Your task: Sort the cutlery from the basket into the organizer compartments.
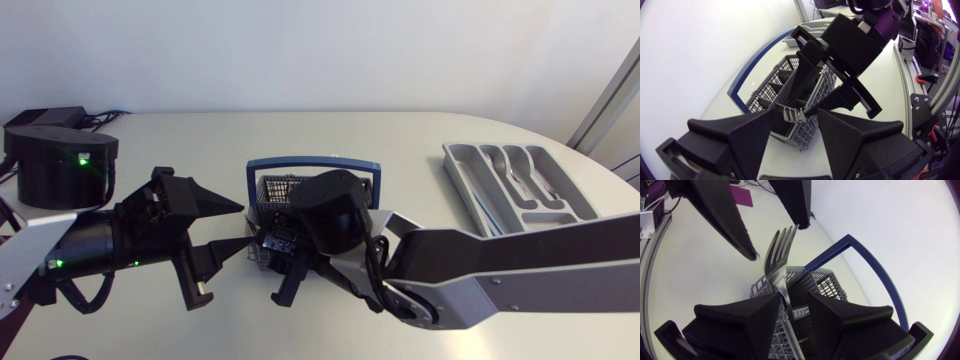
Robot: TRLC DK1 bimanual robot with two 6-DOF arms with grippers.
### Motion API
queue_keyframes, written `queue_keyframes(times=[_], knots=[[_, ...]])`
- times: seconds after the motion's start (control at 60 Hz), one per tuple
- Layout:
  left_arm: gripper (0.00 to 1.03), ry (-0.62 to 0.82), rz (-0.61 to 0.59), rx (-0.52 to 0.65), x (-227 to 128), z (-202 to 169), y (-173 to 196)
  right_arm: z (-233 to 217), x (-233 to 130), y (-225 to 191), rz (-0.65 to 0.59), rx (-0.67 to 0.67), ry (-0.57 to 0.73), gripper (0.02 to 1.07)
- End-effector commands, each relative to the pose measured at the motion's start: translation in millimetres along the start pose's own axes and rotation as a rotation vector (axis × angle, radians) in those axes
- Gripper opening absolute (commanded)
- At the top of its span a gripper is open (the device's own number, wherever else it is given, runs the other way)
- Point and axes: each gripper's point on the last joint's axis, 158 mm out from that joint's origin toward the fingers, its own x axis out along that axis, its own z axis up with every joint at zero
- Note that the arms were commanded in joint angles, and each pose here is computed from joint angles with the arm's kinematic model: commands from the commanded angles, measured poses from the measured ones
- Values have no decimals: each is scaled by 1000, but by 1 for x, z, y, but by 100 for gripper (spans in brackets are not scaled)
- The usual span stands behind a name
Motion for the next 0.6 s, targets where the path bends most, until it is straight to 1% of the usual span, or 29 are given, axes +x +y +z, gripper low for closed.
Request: queue_keyframes(times=[0.0, 0.2, 0.3, 0.383, 0.5, 0.583], knots=[[60, -34, 20, 0, -11, 14, 5, 7, 5, -3, -26, -14, -10, 38], [60, -28, 36, -13, -19, 10, 8, 4, 10, -6, -63, -29, 8, 38], [60, -34, 38, -24, -23, 7, 10, 5, 12, -12, -102, -39, 13, 26], [60, -35, 39, -24, -25, 7, 8, 4, 16, -10, -98, -49, 20, 24], [60, -33, 40, -24, -27, 4, 7, 1, 21, -5, -88, -67, 29, 13], [60, -34, 41, -24, -29, 4, 7, -2, 24, -2, -84, -75, 39, 10]])
